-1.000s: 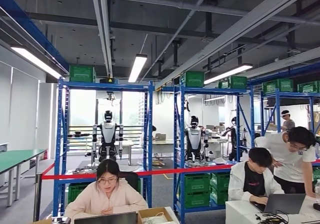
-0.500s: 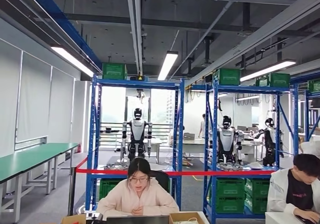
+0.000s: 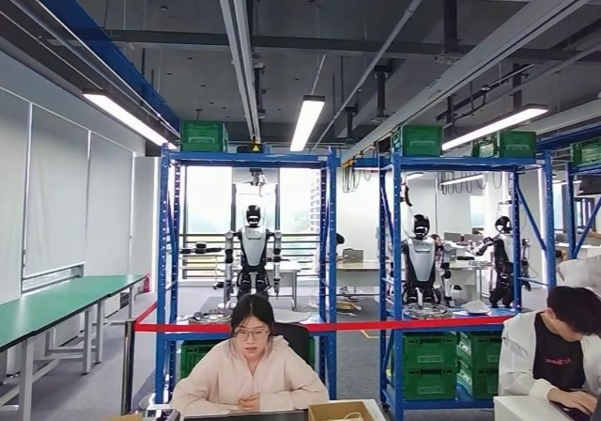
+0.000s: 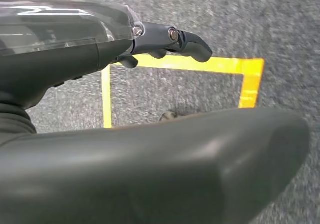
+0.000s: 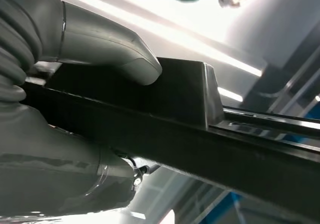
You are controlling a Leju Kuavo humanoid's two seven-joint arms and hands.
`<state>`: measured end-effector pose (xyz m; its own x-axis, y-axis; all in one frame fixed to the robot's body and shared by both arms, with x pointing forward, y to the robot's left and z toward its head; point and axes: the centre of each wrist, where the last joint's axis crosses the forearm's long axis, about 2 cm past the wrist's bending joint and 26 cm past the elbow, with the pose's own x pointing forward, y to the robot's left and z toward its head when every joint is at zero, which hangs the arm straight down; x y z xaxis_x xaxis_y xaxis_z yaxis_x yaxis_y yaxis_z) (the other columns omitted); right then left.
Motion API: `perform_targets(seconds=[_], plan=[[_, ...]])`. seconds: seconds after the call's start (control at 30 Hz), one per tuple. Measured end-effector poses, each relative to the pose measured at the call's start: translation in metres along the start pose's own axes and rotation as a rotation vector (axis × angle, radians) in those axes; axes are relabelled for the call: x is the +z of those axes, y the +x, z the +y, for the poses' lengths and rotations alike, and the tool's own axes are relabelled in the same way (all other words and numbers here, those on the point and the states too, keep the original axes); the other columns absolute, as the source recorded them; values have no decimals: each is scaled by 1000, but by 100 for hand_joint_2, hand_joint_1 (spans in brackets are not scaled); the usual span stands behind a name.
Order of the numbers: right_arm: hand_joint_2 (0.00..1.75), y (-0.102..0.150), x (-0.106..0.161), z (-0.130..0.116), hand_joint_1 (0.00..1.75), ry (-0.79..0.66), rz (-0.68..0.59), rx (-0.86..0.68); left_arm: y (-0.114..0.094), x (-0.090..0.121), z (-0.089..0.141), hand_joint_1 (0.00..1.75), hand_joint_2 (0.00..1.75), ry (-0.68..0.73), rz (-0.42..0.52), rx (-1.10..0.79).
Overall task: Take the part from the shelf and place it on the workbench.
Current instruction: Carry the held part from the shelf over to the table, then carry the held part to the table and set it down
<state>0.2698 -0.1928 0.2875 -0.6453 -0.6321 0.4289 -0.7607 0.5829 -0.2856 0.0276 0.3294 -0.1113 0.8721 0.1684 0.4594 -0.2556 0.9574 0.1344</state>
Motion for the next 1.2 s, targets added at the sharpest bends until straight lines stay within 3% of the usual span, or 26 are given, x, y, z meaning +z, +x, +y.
perform_targets(seconds=[0.1,0.23,0.5,0.87,1.03,1.2], plan=[[175,11,-15,-25,175,12,-8,41,4,-2,-1,0,175,-6,-10,-1],[175,9,-19,-33,175,32,26,70,3,-1,-1,0,175,-6,-10,-2],[175,-40,3,-36,175,3,307,235,7,-3,-2,0,175,-17,-26,-10],[175,-116,-8,-6,175,127,628,801,14,-5,-4,0,175,-50,-52,-56],[175,-134,-10,5,175,167,713,1077,14,-5,-4,0,175,-57,-54,-79],[175,-136,-22,6,175,236,707,1430,14,-5,-5,0,175,-65,-50,-101]])
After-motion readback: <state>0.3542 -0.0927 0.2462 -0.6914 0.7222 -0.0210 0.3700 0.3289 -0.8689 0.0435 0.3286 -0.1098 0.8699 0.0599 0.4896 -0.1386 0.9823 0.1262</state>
